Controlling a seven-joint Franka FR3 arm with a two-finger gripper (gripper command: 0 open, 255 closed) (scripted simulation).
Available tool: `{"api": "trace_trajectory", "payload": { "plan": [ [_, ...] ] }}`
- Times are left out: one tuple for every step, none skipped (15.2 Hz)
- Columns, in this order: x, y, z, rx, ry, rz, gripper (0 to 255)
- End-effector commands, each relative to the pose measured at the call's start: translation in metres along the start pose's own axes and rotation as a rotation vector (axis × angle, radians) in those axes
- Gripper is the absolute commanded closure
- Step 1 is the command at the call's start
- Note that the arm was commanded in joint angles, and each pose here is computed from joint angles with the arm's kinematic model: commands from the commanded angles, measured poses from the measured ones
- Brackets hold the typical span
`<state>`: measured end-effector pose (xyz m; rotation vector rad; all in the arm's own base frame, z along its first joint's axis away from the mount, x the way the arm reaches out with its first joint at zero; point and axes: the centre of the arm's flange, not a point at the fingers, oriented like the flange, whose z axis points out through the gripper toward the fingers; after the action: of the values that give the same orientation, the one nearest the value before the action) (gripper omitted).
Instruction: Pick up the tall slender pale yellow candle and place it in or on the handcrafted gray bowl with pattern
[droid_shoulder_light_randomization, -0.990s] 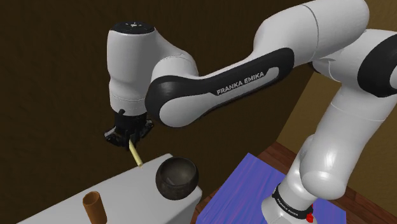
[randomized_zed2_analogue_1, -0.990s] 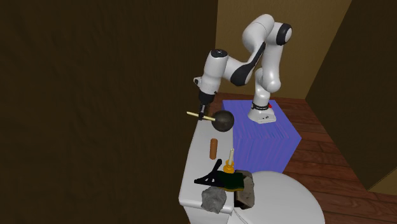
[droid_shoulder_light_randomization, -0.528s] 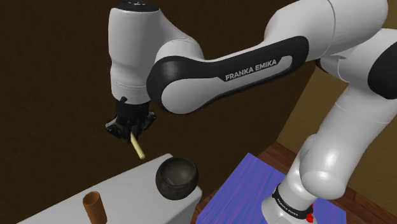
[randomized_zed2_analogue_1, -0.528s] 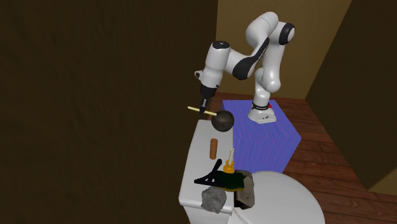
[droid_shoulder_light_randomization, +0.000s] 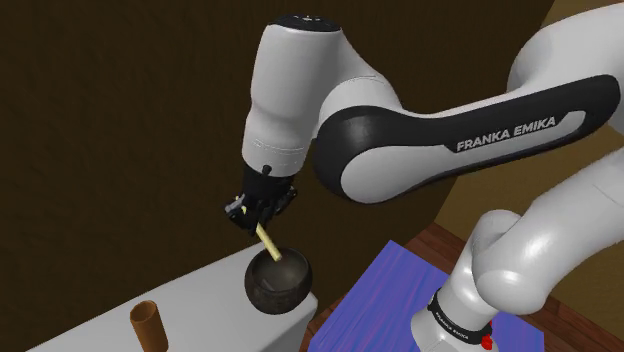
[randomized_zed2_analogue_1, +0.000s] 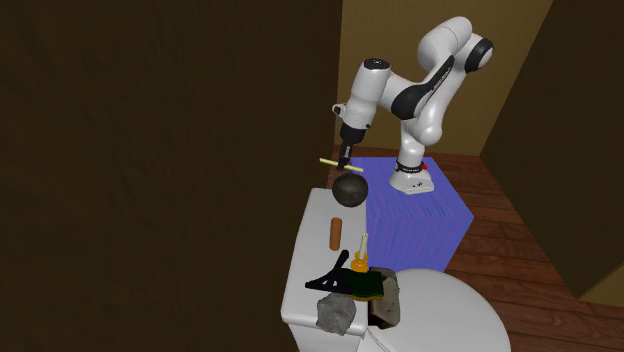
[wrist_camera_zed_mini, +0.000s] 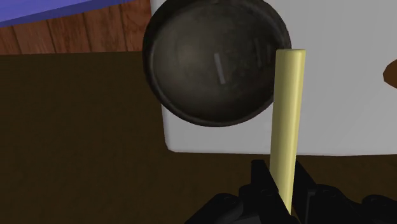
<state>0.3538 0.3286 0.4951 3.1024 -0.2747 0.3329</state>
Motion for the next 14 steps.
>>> {"api": "trace_trajectory", "payload": {
  "plan": [
    [-0.021, 0.02, -0.005, 0.003, -0.001, 0.001, 255],
    [-0.03, 0.029, -0.008, 0.003, -0.001, 0.001, 255],
    [-0.037, 0.035, -0.009, 0.003, -0.001, 0.001, 255],
    [-0.038, 0.035, -0.004, 0.003, -0.001, 0.001, 255],
    [-0.039, 0.035, 0.001, 0.003, -0.001, 0.001, 255],
    [-0.041, 0.035, 0.006, 0.003, -0.001, 0.001, 255],
    [-0.042, 0.036, 0.011, 0.003, -0.001, 0.001, 255],
    [-0.043, 0.036, 0.016, 0.003, -0.001, 0.001, 255],
    [-0.044, 0.036, 0.022, 0.003, -0.001, 0.001, 255],
    [-0.045, 0.036, 0.027, 0.003, -0.001, 0.001, 255],
    [-0.046, 0.036, 0.032, 0.003, -0.001, 0.001, 255],
    [-0.047, 0.036, 0.037, 0.003, -0.001, 0.001, 255],
    [-0.048, 0.036, 0.042, 0.003, -0.001, 0.001, 255],
    [-0.05, 0.036, 0.047, 0.003, -0.001, 0.001, 255]
  ]
}}
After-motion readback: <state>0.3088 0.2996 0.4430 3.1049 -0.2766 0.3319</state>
